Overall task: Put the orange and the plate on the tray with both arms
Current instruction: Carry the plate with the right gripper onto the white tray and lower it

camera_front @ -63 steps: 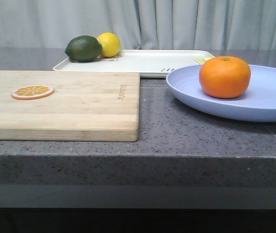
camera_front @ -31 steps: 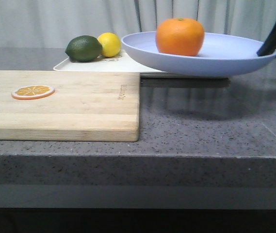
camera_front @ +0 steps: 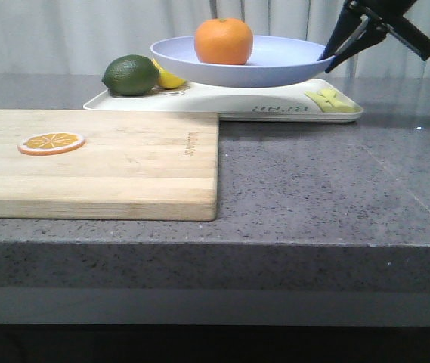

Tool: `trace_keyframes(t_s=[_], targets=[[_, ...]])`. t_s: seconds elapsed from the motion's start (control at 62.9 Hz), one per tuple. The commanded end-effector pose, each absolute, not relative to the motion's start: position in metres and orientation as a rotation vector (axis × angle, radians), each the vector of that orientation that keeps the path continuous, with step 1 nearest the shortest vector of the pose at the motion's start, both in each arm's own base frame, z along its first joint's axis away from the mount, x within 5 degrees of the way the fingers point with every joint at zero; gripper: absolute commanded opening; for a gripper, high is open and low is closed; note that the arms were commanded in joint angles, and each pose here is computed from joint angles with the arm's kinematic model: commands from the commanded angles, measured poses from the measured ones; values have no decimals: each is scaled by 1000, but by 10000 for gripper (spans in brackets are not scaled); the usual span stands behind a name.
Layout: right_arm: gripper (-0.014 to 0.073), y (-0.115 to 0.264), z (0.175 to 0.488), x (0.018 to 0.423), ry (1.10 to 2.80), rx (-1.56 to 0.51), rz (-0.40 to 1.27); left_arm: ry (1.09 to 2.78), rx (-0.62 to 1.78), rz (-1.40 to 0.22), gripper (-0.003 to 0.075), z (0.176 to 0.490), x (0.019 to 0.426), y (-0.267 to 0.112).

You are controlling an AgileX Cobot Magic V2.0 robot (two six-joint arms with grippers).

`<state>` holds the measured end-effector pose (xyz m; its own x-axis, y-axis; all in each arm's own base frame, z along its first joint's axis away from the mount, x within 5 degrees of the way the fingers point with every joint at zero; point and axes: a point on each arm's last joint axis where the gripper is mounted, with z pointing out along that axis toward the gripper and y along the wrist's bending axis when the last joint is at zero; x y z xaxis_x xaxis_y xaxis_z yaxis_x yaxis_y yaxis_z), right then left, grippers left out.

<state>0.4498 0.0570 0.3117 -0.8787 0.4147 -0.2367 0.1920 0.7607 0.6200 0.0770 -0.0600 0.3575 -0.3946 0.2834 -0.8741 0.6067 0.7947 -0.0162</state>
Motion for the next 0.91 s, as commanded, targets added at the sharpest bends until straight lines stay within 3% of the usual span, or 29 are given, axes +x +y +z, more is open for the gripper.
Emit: trace_keyframes(t_s=[0.0, 0.302, 0.891], targets=[[-68, 62, 352, 457, 2431, 496, 955, 1909, 622, -454, 640, 371, 79, -62], [-68, 60, 328, 492, 2406, 643, 937, 1909, 622, -454, 640, 371, 79, -62], [-66, 60, 315, 497, 2434, 659, 933, 1909, 622, -454, 640, 371, 79, -62]])
